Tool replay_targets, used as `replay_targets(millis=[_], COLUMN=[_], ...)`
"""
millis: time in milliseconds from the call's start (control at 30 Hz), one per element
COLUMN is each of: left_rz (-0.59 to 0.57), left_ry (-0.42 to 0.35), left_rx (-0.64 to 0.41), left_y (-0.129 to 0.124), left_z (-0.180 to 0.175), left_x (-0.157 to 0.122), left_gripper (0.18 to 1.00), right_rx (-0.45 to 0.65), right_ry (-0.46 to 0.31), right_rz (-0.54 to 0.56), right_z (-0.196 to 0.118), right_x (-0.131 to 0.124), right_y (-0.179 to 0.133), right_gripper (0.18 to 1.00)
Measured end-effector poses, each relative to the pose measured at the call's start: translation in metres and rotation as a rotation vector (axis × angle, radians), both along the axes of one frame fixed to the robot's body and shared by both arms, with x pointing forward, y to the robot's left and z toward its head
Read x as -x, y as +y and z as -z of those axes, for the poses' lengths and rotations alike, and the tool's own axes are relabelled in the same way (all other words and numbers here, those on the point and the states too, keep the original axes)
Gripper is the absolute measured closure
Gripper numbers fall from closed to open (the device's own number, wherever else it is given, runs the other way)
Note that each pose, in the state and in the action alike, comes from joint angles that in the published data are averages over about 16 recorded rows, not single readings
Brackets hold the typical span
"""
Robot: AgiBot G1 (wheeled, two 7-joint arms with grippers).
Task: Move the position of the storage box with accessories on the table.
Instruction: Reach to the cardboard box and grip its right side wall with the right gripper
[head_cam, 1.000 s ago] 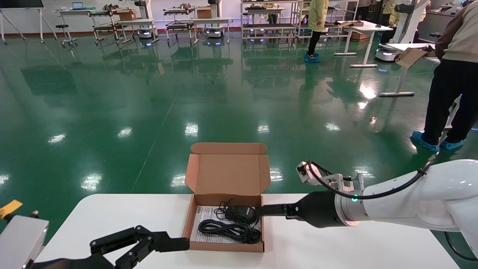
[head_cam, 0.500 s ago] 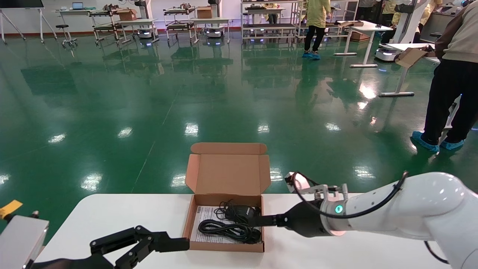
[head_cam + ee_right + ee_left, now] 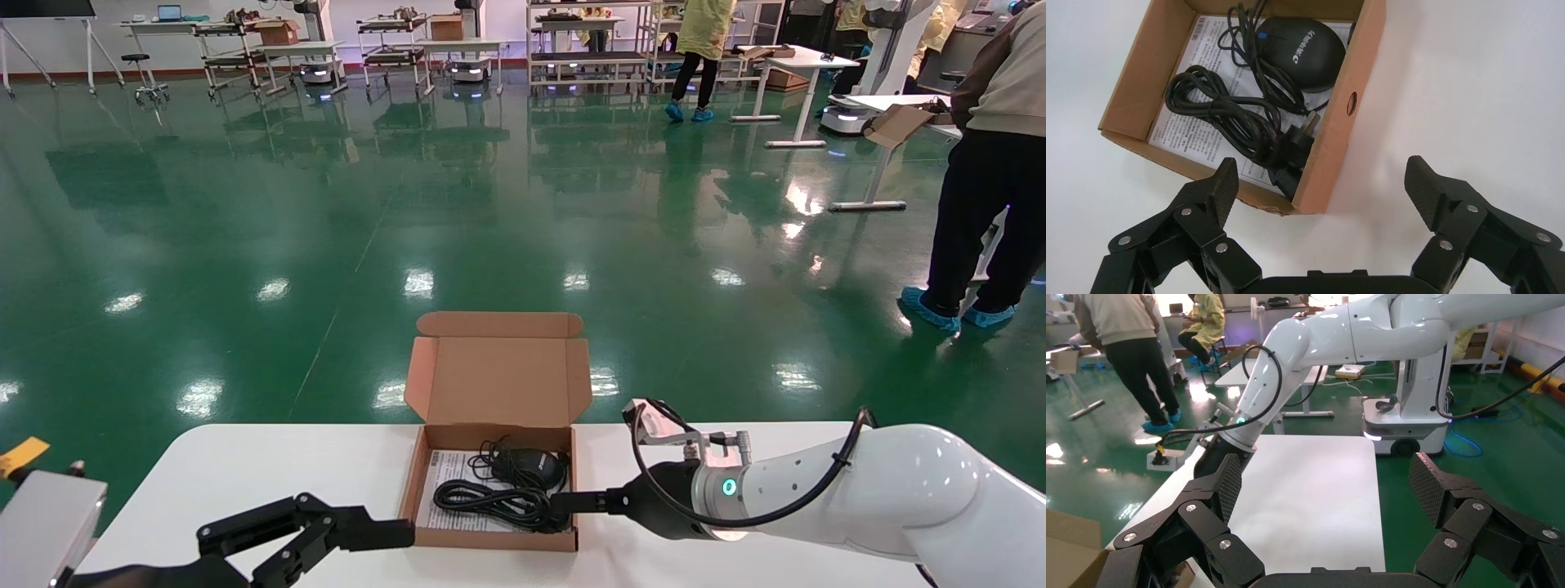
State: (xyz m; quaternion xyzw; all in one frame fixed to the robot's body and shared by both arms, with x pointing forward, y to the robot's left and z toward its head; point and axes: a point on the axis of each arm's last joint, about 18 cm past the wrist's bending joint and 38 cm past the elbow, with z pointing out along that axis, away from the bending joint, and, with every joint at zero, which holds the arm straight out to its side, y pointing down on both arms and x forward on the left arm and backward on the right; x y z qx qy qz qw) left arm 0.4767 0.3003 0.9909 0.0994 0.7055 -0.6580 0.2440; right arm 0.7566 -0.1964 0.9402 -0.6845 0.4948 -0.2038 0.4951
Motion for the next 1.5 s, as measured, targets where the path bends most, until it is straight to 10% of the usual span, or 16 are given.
replay_targets(millis=[733, 1500], left_rz=[0.0, 0.0], left_ry=[0.0, 0.0], left_rx=[0.0, 0.0], left_y=[0.0, 0.0], left_z=[0.0, 0.0], left_x=[0.0, 0.0], left_gripper=[0.184, 0.184], right_rx=[0.001, -0.002], right_ry=[-0.06, -0.081], right_rz=[0.039, 0.048], right_z=[0.018, 0.028], right_x=[-0.01, -0.014], right_y=[0.004, 0.006], right_gripper=[0.221, 0.641])
